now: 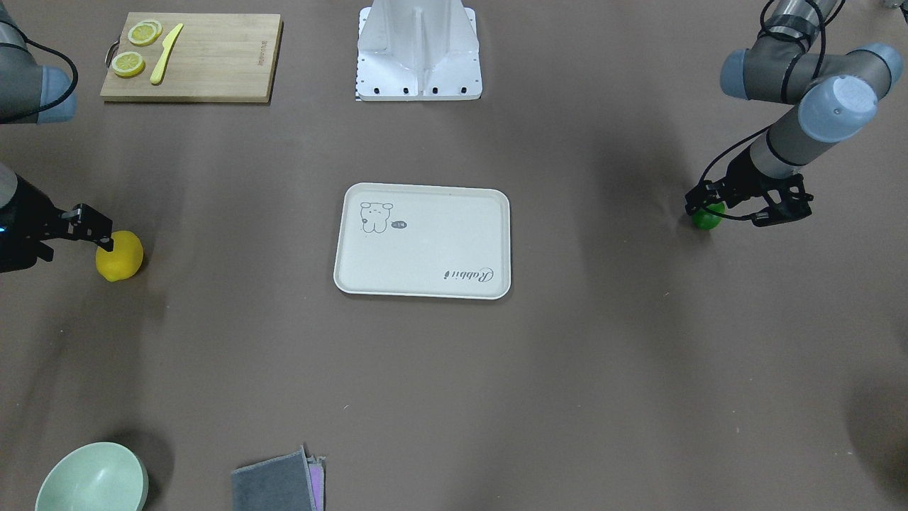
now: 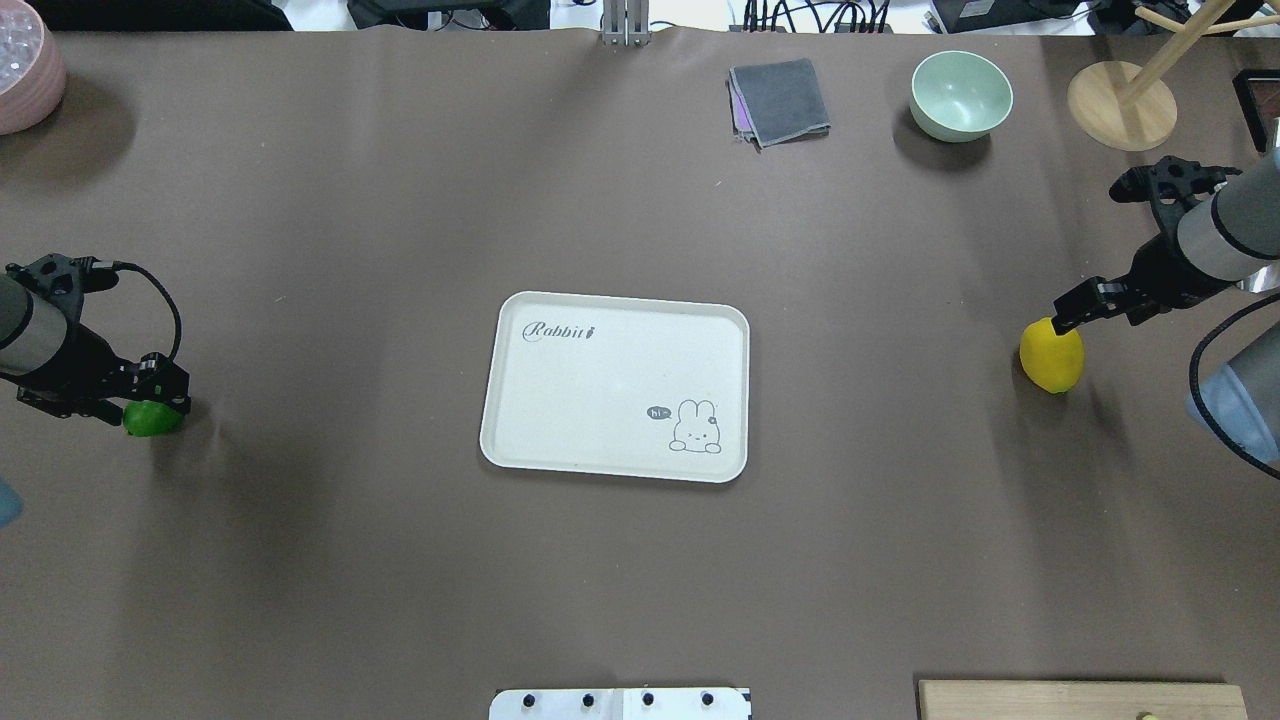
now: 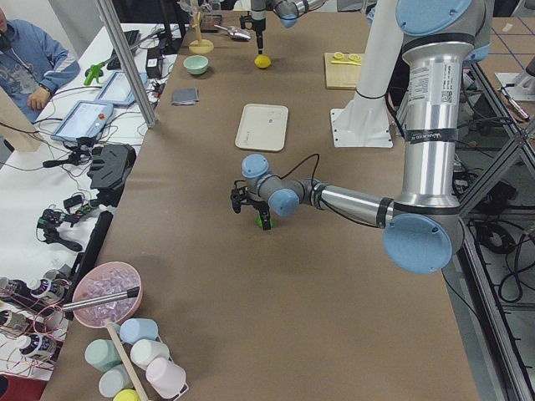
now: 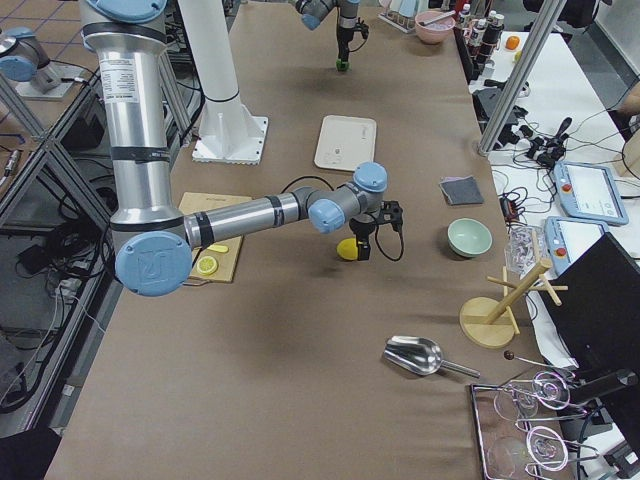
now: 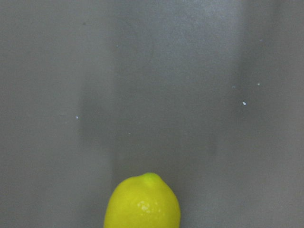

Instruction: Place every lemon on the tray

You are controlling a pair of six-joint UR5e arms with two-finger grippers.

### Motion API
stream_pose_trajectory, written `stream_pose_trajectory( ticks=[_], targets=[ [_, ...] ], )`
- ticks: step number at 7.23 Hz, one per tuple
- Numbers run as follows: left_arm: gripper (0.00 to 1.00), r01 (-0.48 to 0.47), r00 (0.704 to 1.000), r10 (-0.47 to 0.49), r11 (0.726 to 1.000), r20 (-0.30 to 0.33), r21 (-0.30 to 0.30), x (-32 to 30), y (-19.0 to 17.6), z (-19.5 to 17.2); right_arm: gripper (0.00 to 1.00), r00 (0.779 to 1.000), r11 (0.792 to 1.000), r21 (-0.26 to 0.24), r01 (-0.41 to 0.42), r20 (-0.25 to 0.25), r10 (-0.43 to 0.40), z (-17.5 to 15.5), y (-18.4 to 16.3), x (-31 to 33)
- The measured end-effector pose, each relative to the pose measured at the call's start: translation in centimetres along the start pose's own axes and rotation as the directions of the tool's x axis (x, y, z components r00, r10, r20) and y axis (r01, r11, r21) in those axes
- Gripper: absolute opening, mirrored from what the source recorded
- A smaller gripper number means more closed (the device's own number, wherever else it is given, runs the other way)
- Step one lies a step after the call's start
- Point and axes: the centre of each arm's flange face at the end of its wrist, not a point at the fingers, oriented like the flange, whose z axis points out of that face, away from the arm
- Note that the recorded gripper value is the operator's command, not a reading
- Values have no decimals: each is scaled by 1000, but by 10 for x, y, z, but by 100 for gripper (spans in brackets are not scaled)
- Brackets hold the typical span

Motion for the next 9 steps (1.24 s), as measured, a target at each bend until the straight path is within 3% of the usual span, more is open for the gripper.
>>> stream_pose_trajectory(
  ticks=[1, 6, 9],
  targets=[
    [0, -3, 1000, 3, 1000, 1, 0, -1, 0, 1, 100, 1000, 1000, 1, 1, 5, -1, 2, -4, -7],
    [0, -10, 1000, 9, 999, -28, -41, 8, 2, -6, 100, 1000, 999, -48, 0, -10, 0, 34, -8, -12],
    [0, -3, 999, 0, 996, -34, -89, 60, 4, -42, 100, 1000, 999, -50, 7, -6, -8, 36, -13, -18]
  ],
)
